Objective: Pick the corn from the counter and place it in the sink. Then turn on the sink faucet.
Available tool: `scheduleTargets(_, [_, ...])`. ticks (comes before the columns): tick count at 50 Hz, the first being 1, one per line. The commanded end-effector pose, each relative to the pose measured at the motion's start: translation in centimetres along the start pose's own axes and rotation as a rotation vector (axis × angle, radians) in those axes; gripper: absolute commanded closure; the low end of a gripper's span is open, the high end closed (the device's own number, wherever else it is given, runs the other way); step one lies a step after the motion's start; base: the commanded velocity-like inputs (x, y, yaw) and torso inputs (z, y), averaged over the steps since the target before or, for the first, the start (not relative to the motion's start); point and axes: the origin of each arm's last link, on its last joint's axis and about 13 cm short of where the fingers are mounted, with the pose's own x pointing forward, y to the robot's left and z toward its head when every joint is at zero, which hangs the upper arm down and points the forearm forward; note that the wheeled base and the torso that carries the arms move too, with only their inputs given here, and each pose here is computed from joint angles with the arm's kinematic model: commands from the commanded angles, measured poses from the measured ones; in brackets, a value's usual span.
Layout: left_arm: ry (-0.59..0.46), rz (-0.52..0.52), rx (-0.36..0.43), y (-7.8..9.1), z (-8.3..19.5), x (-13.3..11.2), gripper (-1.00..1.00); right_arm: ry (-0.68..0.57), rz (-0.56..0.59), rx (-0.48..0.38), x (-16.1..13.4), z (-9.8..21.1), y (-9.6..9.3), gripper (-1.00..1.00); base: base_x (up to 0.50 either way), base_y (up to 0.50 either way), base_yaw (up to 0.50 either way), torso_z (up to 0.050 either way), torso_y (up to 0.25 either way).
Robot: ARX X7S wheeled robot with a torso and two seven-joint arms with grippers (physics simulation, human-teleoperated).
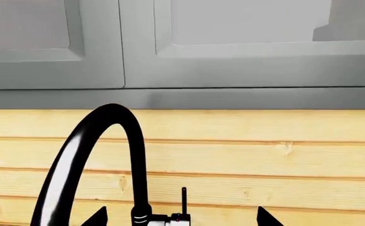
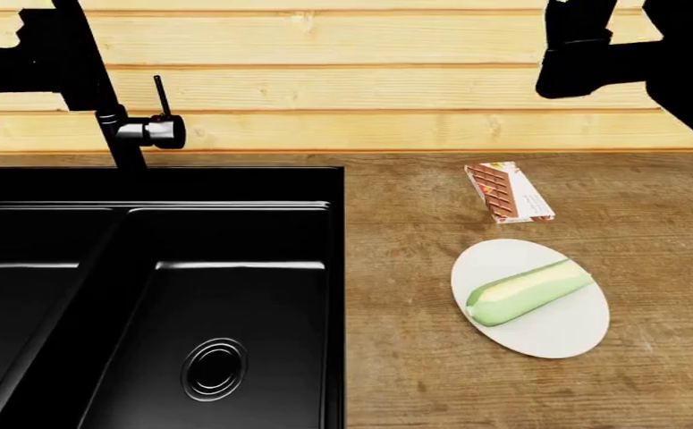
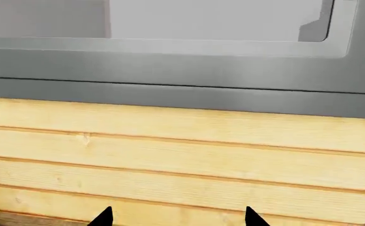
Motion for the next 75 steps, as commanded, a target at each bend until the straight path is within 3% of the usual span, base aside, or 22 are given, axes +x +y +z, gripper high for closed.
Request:
scheduleTargets(1, [0.033, -0.001, -0.002, -0.1, -1.4, 0.7, -1.0, 0.196, 0.133, -0.017, -1.3, -2.3, 0.4, -1.0, 0.0, 0.0, 0.0, 0.0, 0.0])
scheduleTargets(11, [0.034, 0.002, 0.0, -0.1, -1.5, 0.6, -1.0, 0.392, 0.336, -0.177, -2.1, -3.1, -0.7, -1.0, 0.0, 0.0, 0.0, 0.0, 0.0])
scheduleTargets(12, [0.035, 0.004, 0.002, -0.1, -1.5, 0.7, -1.0, 0.382, 0.394, -0.251, -2.5, -3.1, -0.8, -1.0, 0.0, 0.0, 0.0, 0.0, 0.0])
scheduleTargets(13, [0.035, 0.004, 0.002, -0.1, -1.5, 0.7, -1.0, 0.386, 0.424, -0.246, -2.4, -3.2, -1.0, -1.0, 0.0, 0.0, 0.0, 0.0, 0.0])
scheduleTargets(15, [0.037, 0.006, 0.004, -0.1, -1.5, 0.8, -1.0, 0.379, 0.436, -0.437, -2.2, -3.6, -1.6, -1.0, 0.0, 0.0, 0.0, 0.0, 0.0])
scheduleTargets(16, [0.036, 0.005, 0.003, -0.1, -1.5, 0.7, -1.0, 0.367, 0.453, -0.446, -1.3, -3.6, -2.4, -1.0, 0.0, 0.0, 0.0, 0.0, 0.0])
scheduleTargets(20, [0.037, 0.007, 0.004, 0.0, -1.5, 0.9, -1.0, 0.258, 0.808, -0.51, -0.9, -3.6, -3.4, -1.0, 0.0, 0.0, 0.0, 0.0, 0.0])
scheduleTargets(22, [0.036, 0.006, 0.006, 0.0, -1.5, 0.9, -1.0, 0.162, 0.906, -0.634, -0.7, -3.6, -3.8, -1.0, 0.0, 0.0, 0.0, 0.0, 0.0])
scheduleTargets(23, [0.036, 0.002, 0.011, -0.1, -1.6, 1.0, -1.0, 0.23, 0.999, -0.707, -0.2, -3.7, -4.3, -1.0, 0.0, 0.0, 0.0, 0.0, 0.0])
scheduleTargets(26, [0.04, -0.003, 0.01, -0.2, -1.7, 1.0, -1.0, 0.32, 0.938, -0.707, 0.8, -3.5, -5.0, -1.0, 0.0, 0.0, 0.0, 0.0, 0.0])
scheduleTargets(27, [0.039, -0.002, 0.009, -0.2, -1.6, 1.1, -1.0, 0.381, 0.911, -0.64, 1.2, -3.1, -5.3, -1.0, 0.0, 0.0, 0.0, 0.0, 0.0])
scheduleTargets(28, [0.041, -0.001, 0.003, -0.1, -1.6, 1.1, -1.0, 0.408, 0.9, -0.49, 1.6, -2.2, -5.2, -1.0, 0.0, 0.0, 0.0, 0.0, 0.0])
scheduleTargets(29, [0.042, 0.001, 0.001, -0.1, -1.6, 1.1, -1.0, 0.479, 0.859, -0.457, 1.8, -1.8, -5.3, -1.0, 0.0, 0.0, 0.0, 0.0, 0.0])
scheduleTargets(30, [0.043, 0.002, 0.002, -0.1, -1.6, 1.2, -1.0, 0.53, 0.872, -0.529, 1.6, -1.8, -5.5, -1.0, 0.0, 0.0, 0.0, 0.0, 0.0])
scheduleTargets(36, [0.049, -0.002, 0.002, -0.2, -1.9, 1.2, -1.0, 0.692, 0.807, -0.61, 2.0, -3.2, -6.3, -1.0, 0.0, 0.0, 0.0, 0.0, 0.0])
scheduleTargets(37, [0.05, 0.0, 0.0, -0.2, -1.9, 1.2, -1.0, 0.716, 0.82, -0.721, 2.1, -3.6, -6.5, -1.0, 0.0, 0.0, 0.0, 0.0, 0.0])
scheduleTargets(39, [0.05, 0.001, 0.0, -0.2, -1.9, 1.2, -1.0, 0.741, 0.829, -0.82, 2.4, -4.0, -6.8, -1.0, 0.0, 0.0, 0.0, 0.0, 0.0])
scheduleTargets(43, [0.055, -0.001, -0.003, -0.2, -2.0, 1.4, -1.0, 0.809, 0.828, -0.907, 2.7, -4.2, -7.0, -1.0, 0.0, 0.0, 0.0, 0.0, 0.0])
scheduleTargets(47, [0.056, -0.004, -0.004, -0.3, -2.0, 1.4, -1.0, 0.716, 0.88, -1.036, 3.6, -3.8, -7.0, -1.0, 0.0, 0.0, 0.0, 0.0, 0.0])
scheduleTargets(50, [0.055, 0.0, -0.002, -0.2, -2.0, 1.5, -1.0, 0.79, 0.909, -1.017, 3.4, -3.1, -6.7, -1.0, 0.0, 0.0, 0.0, 0.0, 0.0])
scheduleTargets(58, [0.056, -0.001, -0.004, -0.2, -2.0, 1.5, -1.0, 1.0, 0.891, -1.125, 3.0, -3.5, -7.1, -1.0, 0.0, 0.0, 0.0, 0.0, 0.0])
scheduleTargets(75, [0.061, 0.002, -0.004, -0.3, -2.1, 1.8, -1.0, 0.887, 0.963, -1.114, 5.7, -3.7, -5.7, -1.0, 0.0, 0.0, 0.0, 0.0, 0.0])
